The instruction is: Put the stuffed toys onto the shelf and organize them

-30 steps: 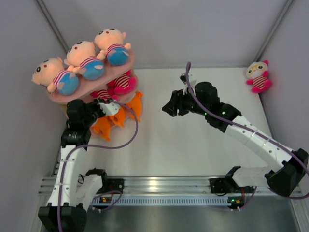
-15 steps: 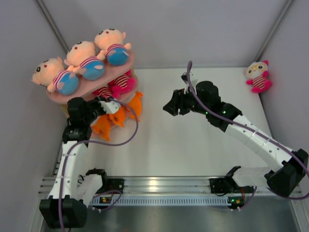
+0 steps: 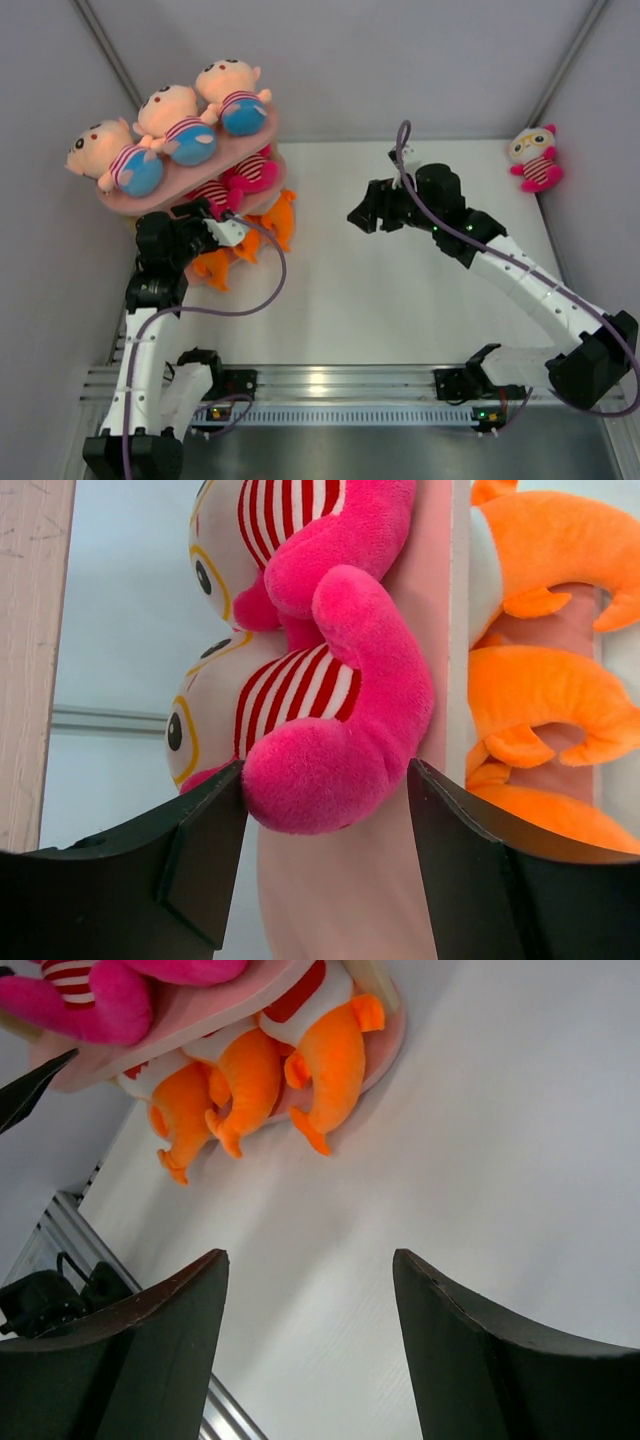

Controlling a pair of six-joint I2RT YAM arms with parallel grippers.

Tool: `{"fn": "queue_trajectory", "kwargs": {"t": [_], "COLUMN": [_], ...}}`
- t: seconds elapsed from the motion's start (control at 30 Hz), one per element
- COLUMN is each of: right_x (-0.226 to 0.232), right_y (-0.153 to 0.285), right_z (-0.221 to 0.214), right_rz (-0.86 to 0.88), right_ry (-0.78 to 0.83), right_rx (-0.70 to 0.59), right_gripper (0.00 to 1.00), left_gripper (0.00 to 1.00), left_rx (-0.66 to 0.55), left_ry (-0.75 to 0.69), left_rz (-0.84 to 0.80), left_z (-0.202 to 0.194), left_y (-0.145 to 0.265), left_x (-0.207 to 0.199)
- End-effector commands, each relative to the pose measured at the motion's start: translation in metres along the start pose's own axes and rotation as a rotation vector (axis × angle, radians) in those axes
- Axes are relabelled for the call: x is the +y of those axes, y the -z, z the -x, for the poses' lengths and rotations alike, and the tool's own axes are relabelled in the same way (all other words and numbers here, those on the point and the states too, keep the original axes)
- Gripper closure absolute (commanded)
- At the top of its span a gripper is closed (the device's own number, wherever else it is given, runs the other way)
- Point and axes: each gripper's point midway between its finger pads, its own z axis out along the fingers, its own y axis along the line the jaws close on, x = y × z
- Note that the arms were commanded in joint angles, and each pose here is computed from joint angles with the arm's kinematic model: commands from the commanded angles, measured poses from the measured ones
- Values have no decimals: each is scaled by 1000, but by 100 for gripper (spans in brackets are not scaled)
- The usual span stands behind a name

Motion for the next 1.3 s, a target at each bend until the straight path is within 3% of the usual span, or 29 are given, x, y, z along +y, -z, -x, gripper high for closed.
{"fn": "queue_trajectory", "kwargs": {"t": [0.0, 0.07, 0.2, 0.3, 0.37, 0.4, 0.5, 0.57, 0.67, 0.83, 1.03, 1.1, 1.27], "right_x": [-49, -80, -213, -289, -342, -364, -445, -469, -510, -562, -619, -632, -652], "right_y": [6, 13, 72, 109, 121, 150, 137, 138, 175, 169, 145, 124, 106], "right_z": [7, 13, 69, 105, 123, 151, 146, 145, 140, 125, 98, 85, 53], "right_rz": [-127, -203, -661, -915, -1054, -1170, -1297, -1333, -1498, -1412, -1386, -1298, -1232], "right_ry": [-29, -67, -116, -99, -98, -102, -118, -124, -151, -177, -64, -41, -79], "right_rx": [-28, -46, -249, -316, -292, -352, -219, -162, -132, -207, -36, 6, 37], "right_gripper": [32, 29, 25, 22, 22, 22, 21, 21, 21, 20, 19, 18, 17], "left_gripper": [30, 28, 23, 22, 22, 22, 22, 22, 22, 21, 21, 21, 22], "left_rx": [-20, -27, -61, -74, -82, -83, -78, -75, -79, -82, -24, -18, -3], "left_ry": [16, 32, 48, 112, 154, 170, 221, 236, 250, 324, 391, 406, 468], "left_rz": [6, -32, -65, -86, -110, -124, -153, -160, -165, -197, -222, -229, -249], "left_z": [10, 14, 30, 40, 45, 46, 45, 43, 41, 44, 36, 35, 39], "left_y": [15, 23, 46, 62, 69, 75, 83, 84, 85, 82, 79, 77, 69], "left_x": [0, -8, -17, -24, -31, -37, -54, -61, -68, -72, -77, -77, -69]}}
